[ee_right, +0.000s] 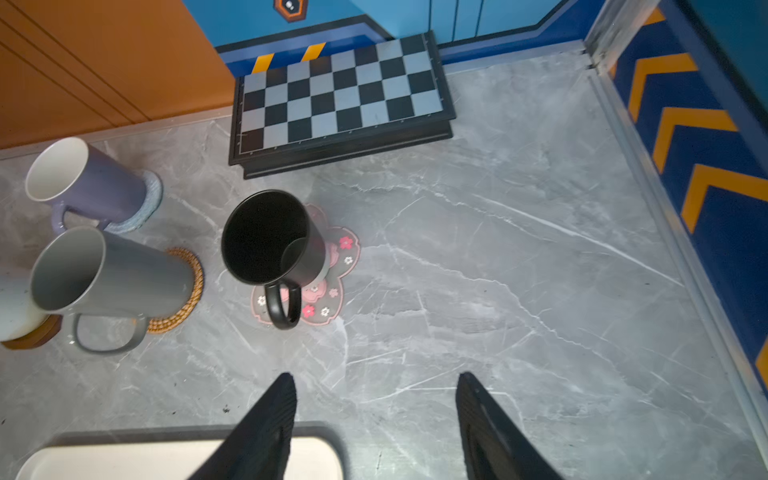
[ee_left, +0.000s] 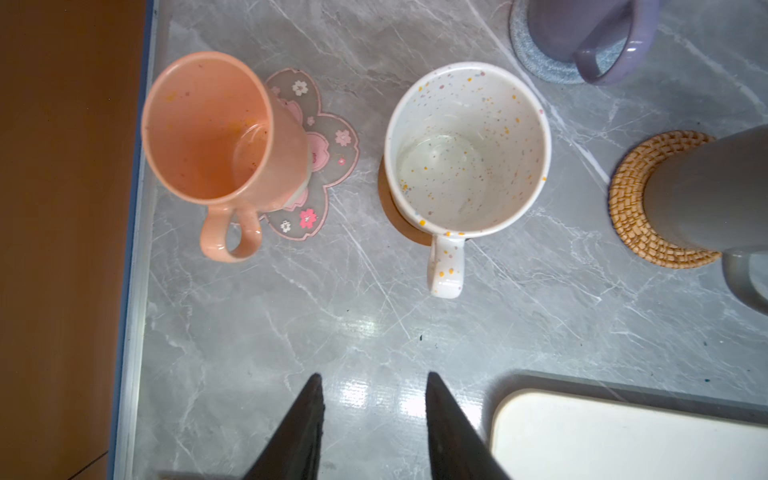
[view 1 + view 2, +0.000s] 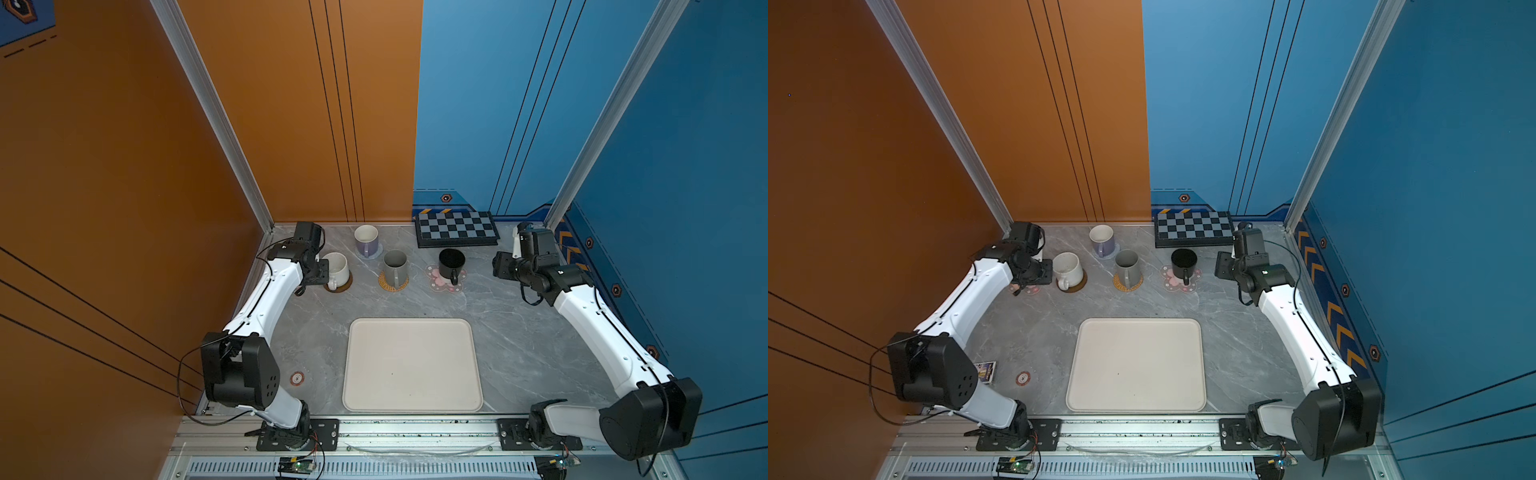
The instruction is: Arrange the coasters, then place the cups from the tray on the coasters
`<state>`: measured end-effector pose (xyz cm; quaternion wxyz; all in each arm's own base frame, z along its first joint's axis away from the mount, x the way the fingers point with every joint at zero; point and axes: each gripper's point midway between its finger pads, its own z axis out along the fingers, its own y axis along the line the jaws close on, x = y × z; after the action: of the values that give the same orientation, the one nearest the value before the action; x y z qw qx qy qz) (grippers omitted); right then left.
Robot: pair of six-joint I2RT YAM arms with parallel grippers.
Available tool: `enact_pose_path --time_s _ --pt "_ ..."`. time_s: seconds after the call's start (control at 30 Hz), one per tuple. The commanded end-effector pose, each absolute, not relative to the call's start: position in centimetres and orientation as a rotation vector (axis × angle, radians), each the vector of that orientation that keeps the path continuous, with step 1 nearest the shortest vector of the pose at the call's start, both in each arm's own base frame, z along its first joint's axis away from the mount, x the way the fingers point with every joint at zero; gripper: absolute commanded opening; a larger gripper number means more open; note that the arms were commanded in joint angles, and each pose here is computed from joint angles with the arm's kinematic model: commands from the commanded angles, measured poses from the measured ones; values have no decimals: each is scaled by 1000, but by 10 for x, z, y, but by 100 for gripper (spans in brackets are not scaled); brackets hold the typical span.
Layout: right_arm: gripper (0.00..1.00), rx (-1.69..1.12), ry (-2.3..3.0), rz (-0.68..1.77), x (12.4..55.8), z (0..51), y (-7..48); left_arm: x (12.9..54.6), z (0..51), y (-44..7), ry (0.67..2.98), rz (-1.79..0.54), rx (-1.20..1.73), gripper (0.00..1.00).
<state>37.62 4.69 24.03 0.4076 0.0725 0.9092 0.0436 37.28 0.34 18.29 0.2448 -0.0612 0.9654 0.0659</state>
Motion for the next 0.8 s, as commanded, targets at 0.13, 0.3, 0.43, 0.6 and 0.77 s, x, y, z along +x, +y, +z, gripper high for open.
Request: enact_pose_path --time_s 0.13,0.3,0.43,0.6,0.77 --pt "64 309 2175 -1 372 221 2 352 196 52 2464 297 -414 47" --pt "65 318 2177 -34 367 181 -3 338 175 64 2327 343 -464 50" --pt "64 264 2179 -35 367 157 0 334 165 66 2268 332 -525 51" --pt "65 258 2110 -66 366 138 -5 338 147 61 2164 362 -465 52" --pt "68 229 2087 -142 367 125 -13 332 141 55 2011 391 -395 69"
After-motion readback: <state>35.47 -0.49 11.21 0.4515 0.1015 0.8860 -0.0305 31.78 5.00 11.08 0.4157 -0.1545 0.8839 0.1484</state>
